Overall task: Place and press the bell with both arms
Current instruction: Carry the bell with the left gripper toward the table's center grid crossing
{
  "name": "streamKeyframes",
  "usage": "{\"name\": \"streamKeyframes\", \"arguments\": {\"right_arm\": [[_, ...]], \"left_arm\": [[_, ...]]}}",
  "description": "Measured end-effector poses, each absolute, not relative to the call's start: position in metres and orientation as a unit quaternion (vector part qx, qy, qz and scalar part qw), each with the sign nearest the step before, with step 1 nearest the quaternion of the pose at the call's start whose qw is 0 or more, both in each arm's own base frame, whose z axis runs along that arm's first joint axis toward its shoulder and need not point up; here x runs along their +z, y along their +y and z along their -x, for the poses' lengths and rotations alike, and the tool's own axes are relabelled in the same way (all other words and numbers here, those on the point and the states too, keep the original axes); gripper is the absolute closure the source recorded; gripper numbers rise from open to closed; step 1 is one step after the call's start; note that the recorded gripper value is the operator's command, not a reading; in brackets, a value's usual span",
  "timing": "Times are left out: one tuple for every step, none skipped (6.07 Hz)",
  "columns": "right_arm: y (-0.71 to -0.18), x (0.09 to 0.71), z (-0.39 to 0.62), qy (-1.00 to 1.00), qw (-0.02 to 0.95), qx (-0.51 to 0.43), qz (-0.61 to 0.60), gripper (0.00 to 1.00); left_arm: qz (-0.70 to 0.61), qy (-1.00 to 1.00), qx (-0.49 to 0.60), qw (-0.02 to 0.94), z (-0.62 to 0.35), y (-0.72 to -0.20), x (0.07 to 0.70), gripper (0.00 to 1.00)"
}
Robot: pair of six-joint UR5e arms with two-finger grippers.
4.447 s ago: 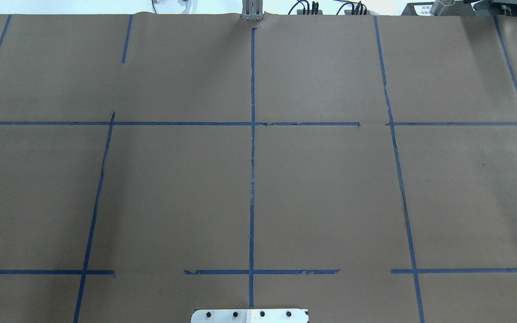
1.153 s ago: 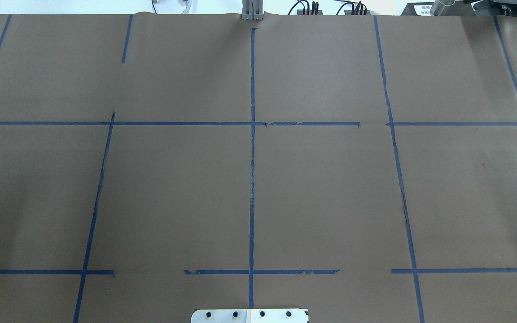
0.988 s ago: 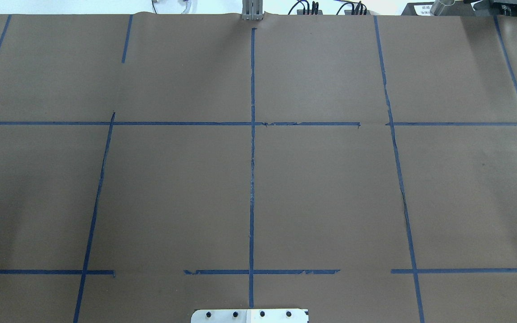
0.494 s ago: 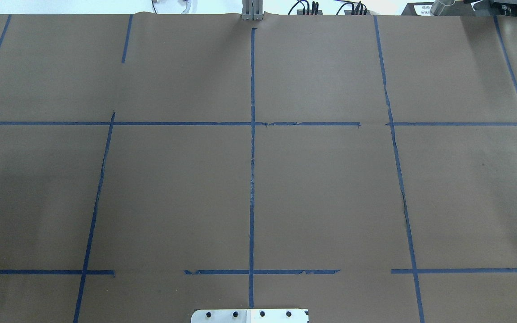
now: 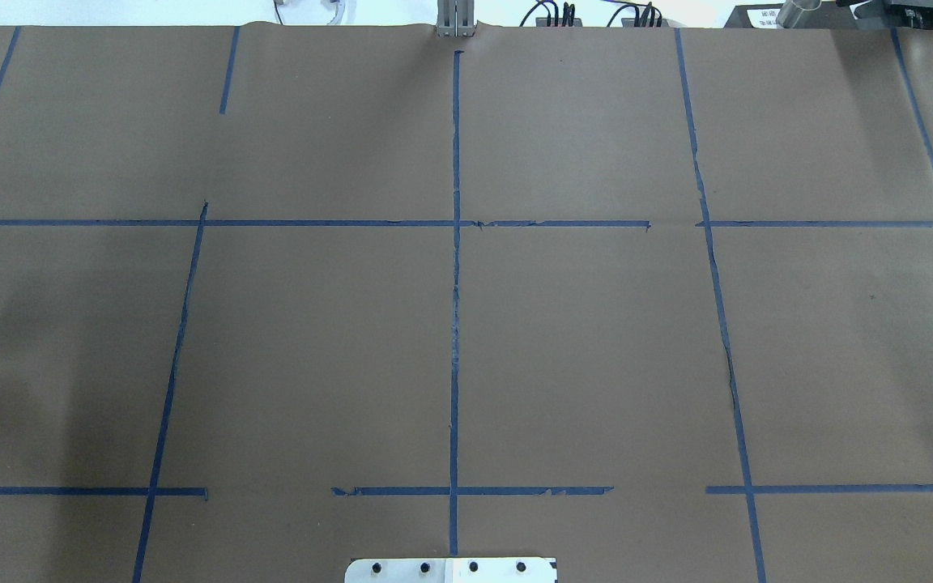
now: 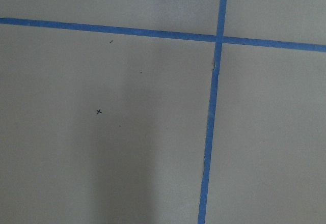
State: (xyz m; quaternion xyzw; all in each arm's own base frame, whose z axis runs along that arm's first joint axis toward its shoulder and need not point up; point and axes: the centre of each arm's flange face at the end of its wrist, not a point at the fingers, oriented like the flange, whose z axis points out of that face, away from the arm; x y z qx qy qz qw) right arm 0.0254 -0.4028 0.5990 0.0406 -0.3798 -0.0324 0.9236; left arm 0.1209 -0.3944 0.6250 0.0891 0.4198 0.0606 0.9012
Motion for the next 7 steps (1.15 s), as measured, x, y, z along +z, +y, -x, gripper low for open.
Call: {"name": "streamKeyframes", "arguments": {"right_arm": [[-0.400,0.601,-0.026,-0.380,0.924,-0.032,-0.038,0.00],[-0.399,0.603,-0.026,-0.380,0.924,-0.030,-0.036,0.00],[-0.398,0.604,-0.026,-0.380,0.924,-0.029,-0.034,0.00],[-0.398,0.605,-0.026,-0.380,0.924,-0.028,-0.033,0.00],[-0.398,0.606,-0.026,-0.380,0.924,-0.027,-0.032,0.00],[-0.398,0.607,-0.026,-0.379,0.924,-0.027,-0.031,0.00],[-0.398,0.607,-0.026,-0.379,0.925,-0.027,-0.031,0.00]], "left_arm": [[-0.092,0.430,0.042,0.897,-0.143,-0.435,0.591,0.96],[-0.088,0.434,0.034,0.896,-0.170,-0.480,0.546,0.96],[-0.076,0.436,0.032,0.896,-0.205,-0.516,0.495,0.96],[-0.058,0.441,0.023,0.896,-0.257,-0.539,0.436,0.96],[-0.045,0.444,0.002,0.895,-0.326,-0.548,0.379,0.98],[-0.033,0.446,-0.027,0.894,-0.400,-0.557,0.327,0.98],[-0.022,0.444,-0.057,0.894,-0.470,-0.578,0.275,0.98]]}}
